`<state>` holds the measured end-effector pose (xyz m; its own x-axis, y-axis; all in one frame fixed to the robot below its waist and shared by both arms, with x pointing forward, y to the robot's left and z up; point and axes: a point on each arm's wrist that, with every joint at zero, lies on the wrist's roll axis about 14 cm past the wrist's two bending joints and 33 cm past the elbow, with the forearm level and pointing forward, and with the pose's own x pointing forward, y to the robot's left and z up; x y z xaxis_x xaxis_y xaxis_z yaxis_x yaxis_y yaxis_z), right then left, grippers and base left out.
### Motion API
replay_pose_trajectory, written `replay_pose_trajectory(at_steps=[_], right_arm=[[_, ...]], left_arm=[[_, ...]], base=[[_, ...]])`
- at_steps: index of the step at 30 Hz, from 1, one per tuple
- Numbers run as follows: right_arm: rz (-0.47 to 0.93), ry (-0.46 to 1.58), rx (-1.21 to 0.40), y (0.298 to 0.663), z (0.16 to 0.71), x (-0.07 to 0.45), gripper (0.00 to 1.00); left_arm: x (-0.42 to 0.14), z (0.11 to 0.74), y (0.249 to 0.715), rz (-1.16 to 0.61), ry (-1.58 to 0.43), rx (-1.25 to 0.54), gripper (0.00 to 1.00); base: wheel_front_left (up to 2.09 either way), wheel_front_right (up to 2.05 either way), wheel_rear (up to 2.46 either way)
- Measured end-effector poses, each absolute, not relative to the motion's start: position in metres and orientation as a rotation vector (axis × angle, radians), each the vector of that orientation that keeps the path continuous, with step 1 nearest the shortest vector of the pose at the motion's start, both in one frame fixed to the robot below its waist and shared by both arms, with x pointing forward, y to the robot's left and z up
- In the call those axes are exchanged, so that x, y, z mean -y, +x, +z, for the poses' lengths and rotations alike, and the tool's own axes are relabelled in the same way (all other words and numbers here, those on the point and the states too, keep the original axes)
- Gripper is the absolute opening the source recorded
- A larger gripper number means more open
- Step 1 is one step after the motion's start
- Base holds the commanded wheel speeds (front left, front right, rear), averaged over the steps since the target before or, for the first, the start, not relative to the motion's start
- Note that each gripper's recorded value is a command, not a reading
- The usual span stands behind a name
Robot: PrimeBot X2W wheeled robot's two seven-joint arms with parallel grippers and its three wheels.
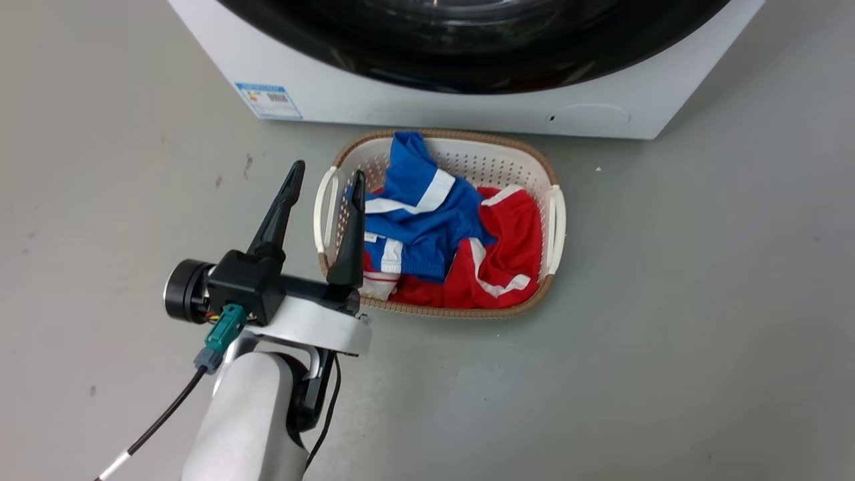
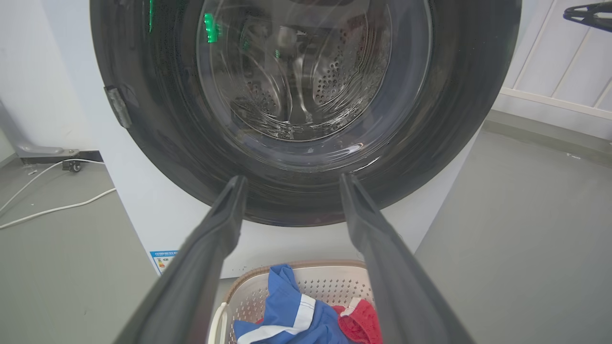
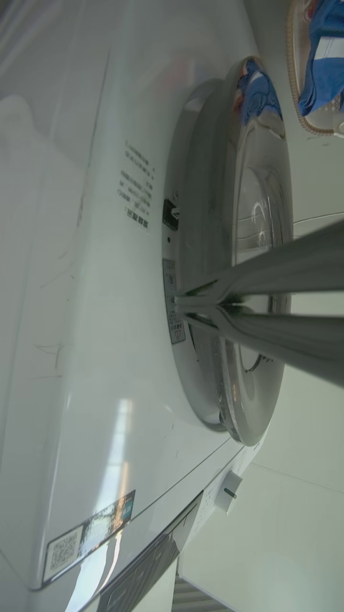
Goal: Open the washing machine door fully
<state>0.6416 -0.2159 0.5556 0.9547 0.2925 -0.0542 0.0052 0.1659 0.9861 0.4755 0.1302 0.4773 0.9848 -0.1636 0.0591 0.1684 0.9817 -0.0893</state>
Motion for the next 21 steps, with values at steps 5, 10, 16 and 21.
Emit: replay_pose_trajectory(at_steps=[5,10,16,21], right_arm=[[0.241,1.318,-0.326,0.668,0.557,0.192,0.0],[0.268,1.269,-0.391,0.684,0.552,0.17,0.0],[0.262,1.231,-0.446,0.696,0.539,0.16,0.0],[0.266,1.206,-0.486,0.703,0.53,0.151,0.0]], left_arm=[[-0.13,0.47,0.482,-0.17,-0.091,0.042,1.0],[-0.131,0.463,0.485,-0.166,-0.087,0.028,1.0],[-0.133,0.456,0.489,-0.159,-0.084,0.016,1.0],[-0.133,0.45,0.493,-0.157,-0.083,0.009,1.0]], base=[[0.0,0.0,0.0],[0.0,0.0,0.0],[0.0,0.0,0.0],[0.0,0.0,0.0]])
